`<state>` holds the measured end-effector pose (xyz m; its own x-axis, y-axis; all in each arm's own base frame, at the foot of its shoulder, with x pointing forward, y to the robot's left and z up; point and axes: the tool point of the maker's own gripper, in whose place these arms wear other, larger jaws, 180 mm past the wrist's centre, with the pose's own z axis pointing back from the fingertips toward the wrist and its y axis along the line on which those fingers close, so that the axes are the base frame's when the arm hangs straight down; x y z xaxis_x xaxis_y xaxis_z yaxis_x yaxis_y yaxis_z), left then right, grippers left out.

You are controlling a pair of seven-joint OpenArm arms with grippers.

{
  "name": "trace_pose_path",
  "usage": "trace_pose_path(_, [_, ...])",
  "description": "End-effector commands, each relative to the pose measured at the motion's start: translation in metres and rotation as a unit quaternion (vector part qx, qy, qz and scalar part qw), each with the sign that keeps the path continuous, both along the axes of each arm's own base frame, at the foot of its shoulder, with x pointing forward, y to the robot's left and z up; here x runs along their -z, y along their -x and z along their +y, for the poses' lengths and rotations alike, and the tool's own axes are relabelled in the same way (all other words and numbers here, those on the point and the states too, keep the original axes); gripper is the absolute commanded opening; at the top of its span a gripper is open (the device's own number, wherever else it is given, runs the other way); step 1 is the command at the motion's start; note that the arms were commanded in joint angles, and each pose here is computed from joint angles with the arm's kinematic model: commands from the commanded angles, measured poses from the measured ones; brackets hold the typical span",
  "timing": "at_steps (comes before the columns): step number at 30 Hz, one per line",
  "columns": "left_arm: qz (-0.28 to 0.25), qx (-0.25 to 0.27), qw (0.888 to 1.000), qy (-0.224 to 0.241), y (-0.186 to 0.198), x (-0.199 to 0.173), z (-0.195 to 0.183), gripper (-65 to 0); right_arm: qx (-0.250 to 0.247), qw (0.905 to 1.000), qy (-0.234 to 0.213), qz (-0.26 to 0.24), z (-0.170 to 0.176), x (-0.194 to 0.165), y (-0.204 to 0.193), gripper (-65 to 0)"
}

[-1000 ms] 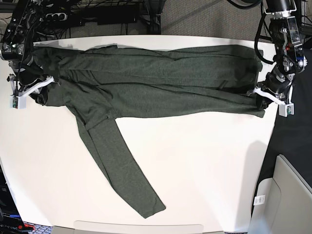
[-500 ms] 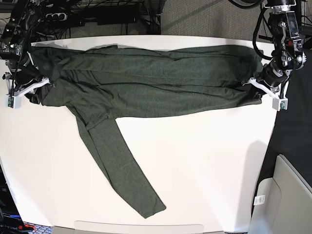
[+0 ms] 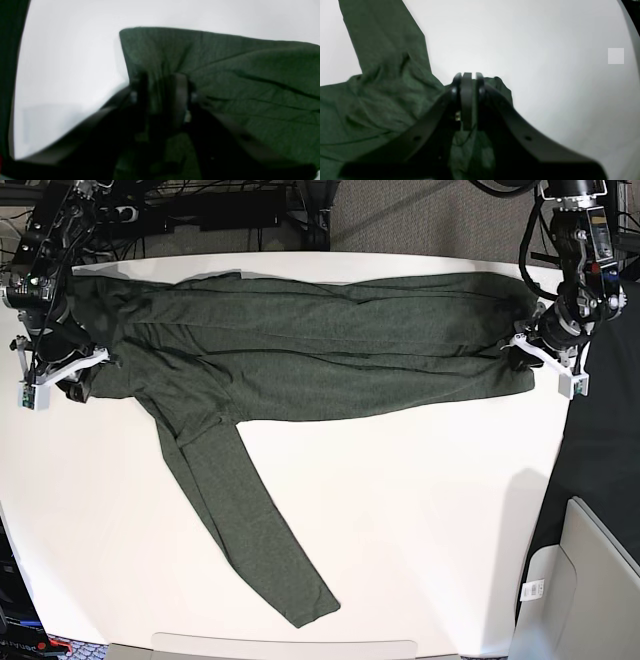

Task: Fold the T-shirt properly
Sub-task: 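Release the right gripper and move it to the sleeve's base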

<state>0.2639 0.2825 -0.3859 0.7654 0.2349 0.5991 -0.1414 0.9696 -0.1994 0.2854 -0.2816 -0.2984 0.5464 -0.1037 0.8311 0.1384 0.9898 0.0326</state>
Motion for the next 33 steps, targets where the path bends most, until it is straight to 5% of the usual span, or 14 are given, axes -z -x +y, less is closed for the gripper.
trace_pose_path(1, [-0.028,0.006,0.999,-0.018,-0.012,-0.019,0.009,-43.5,0.001,0.9996,0.018,-0.024,-0.006,-0.014,-0.009,-62.5])
trace_pose_path(13, [-0.074,0.026,0.996,-0.032,-0.023,-0.051,-0.002,-35.6,-0.003,0.9997,0.019,-0.015,0.009,-0.001,-0.062,-31.8])
trace_pose_path(26, [-0.078,0.026,0.996,-0.031,-0.025,-0.052,-0.003,-35.6,-0.076,0.9960,0.030,0.036,0.063,0.028,-0.147,-30.9])
trace_pose_path(33, [-0.081,0.023,0.996,-0.023,-0.026,-0.051,-0.007,-35.6,-0.099,0.9929,0.018,0.064,0.081,0.067,-0.156,-30.9])
